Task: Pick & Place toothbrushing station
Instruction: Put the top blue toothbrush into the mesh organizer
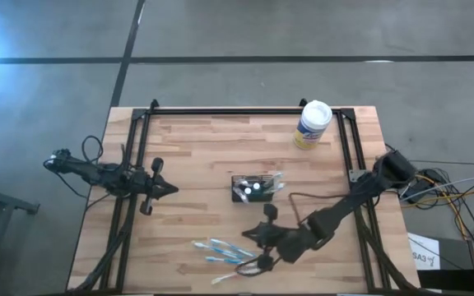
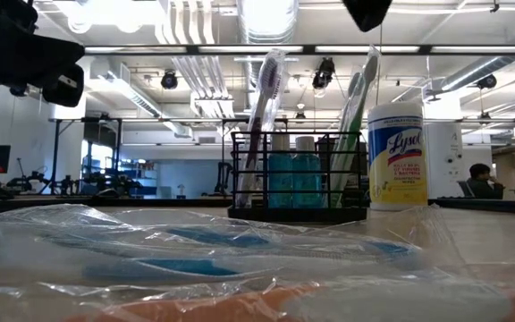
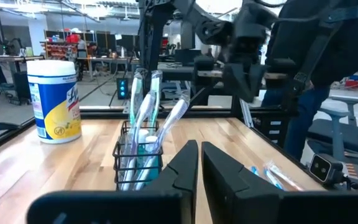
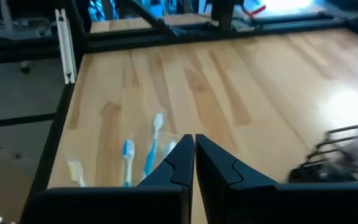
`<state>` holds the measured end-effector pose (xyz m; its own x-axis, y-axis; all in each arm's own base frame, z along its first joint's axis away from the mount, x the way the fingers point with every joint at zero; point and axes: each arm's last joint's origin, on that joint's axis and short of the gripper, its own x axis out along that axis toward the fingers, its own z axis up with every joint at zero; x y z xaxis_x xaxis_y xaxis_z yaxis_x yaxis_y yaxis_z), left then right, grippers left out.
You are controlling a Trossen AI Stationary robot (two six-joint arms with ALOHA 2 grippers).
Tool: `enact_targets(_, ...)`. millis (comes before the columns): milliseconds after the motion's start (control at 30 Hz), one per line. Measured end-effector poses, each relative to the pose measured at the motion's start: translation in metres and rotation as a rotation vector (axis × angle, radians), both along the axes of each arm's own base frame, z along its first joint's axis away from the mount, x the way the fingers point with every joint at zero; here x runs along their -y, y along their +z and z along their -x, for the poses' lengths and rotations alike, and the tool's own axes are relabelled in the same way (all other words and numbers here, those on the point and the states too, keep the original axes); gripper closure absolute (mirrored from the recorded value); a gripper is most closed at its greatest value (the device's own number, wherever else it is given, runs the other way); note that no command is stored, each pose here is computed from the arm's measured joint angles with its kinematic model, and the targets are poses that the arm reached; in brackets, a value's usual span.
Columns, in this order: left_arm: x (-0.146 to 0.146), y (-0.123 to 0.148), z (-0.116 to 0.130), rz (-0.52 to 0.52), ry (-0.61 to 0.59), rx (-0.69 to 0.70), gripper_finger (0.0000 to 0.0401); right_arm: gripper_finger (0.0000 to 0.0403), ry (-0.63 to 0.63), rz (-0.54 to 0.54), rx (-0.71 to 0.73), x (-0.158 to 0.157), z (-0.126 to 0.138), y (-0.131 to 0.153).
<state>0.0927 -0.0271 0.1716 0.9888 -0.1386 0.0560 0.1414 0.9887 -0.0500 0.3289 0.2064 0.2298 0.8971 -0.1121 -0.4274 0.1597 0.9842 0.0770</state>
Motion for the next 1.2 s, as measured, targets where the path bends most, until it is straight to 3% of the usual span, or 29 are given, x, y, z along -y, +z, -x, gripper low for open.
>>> enact_targets(233,0.0,0.001,0.0,0.038,0.0,-0.01,0.0387,0.039,-0.002,-0.054,0.003,-0.032,-0.043,-0.005)
enact_targets(333,-0.001,0.001,0.0,0.067,0.011,-0.012,0.0387,0.039,-0.026,-0.108,-0.055,-0.036,-0.06,-0.004)
enact_targets(500,-0.002,0.004,0.001,0.101,0.044,-0.006,0.0387,0.0382,-0.081,-0.064,-0.218,-0.042,-0.085,-0.012)
enact_targets(833,-0.002,0.005,0.001,0.14,0.041,-0.008,0.0388,0.0271,-0.117,-0.089,-0.303,-0.054,-0.137,-0.024)
enact_targets(967,-0.002,0.005,0.001,0.14,0.042,-0.008,0.0389,0.0231,-0.092,-0.156,-0.311,-0.057,-0.15,-0.028)
enact_targets(1067,-0.002,0.005,0.001,0.147,0.041,-0.011,0.0389,0.0219,-0.11,-0.236,-0.325,-0.055,-0.152,-0.033)
enact_targets(1200,-0.002,0.004,0.001,0.142,0.045,-0.017,0.0389,0.022,-0.128,-0.263,-0.361,-0.053,-0.151,-0.038)
